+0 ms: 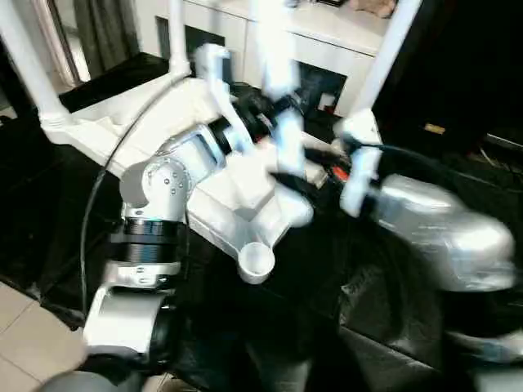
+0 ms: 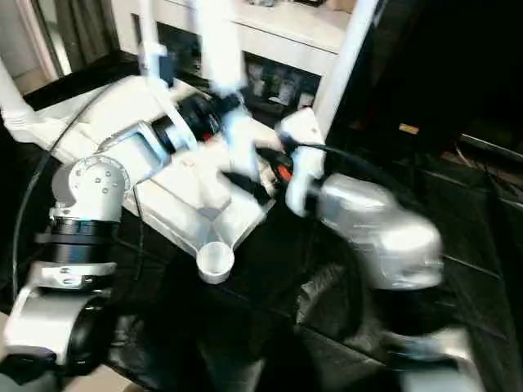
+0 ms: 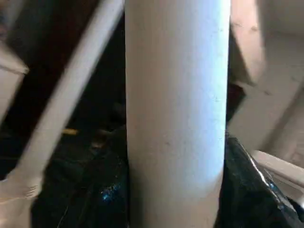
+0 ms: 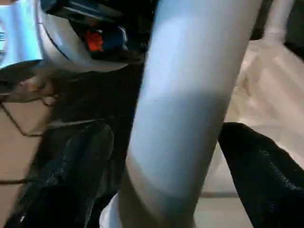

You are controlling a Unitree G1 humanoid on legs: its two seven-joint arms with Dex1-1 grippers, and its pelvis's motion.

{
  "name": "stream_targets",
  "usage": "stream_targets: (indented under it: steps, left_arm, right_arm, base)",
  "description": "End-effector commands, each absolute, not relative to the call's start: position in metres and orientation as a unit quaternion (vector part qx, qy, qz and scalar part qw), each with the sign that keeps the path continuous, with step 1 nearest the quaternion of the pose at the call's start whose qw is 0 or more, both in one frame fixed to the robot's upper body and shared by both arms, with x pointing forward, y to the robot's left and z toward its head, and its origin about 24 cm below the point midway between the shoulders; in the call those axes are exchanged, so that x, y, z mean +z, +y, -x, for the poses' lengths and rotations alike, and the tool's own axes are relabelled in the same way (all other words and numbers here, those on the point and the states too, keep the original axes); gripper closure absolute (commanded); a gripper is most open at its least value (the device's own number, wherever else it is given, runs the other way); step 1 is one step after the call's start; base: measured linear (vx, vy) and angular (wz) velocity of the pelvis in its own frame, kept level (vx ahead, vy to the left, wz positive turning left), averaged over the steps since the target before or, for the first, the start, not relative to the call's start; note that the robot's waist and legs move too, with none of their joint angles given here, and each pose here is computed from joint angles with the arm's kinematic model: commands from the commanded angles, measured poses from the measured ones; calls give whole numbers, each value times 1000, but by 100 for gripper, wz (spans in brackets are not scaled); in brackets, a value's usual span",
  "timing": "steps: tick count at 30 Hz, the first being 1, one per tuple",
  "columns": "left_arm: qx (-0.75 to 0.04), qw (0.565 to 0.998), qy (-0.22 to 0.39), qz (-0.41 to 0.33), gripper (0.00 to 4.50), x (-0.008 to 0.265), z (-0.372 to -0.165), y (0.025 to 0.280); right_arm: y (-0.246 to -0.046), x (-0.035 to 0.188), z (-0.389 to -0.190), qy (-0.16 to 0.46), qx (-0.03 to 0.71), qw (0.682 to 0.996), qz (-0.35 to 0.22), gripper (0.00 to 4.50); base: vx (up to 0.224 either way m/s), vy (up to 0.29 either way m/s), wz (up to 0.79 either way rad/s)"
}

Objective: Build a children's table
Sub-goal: Pick table leg

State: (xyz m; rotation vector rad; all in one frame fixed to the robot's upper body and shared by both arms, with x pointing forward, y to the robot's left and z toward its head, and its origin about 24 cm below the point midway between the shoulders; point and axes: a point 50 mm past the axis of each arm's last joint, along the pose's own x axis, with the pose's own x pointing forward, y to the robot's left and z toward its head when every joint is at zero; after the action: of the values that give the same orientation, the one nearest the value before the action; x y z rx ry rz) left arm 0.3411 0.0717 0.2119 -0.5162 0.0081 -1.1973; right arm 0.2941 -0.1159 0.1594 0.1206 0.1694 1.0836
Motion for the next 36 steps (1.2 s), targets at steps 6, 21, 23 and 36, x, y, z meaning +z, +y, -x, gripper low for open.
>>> stream_targets:
  steps: [6,21,23,36]
  left_arm:
    - [-662,710,-26,240,262,233,-318,62]
    - [-630,741,-6,234,206,221,-325,67]
    - [-572,788,8,227,190,215,-333,63]
    - [-324,910,15,258,205,201,-362,59]
  right_arm:
    - [-117,155,-283,110,547,825,-85,93]
    - [-112,154,-286,117,523,840,-84,227]
    - [-108,153,-291,105,489,864,-55,238]
    - [-89,151,-308,77,384,920,-17,250]
  base:
    - [0,0,0]
    - [0,0,0]
    - [0,0,0]
    - [0,0,0]
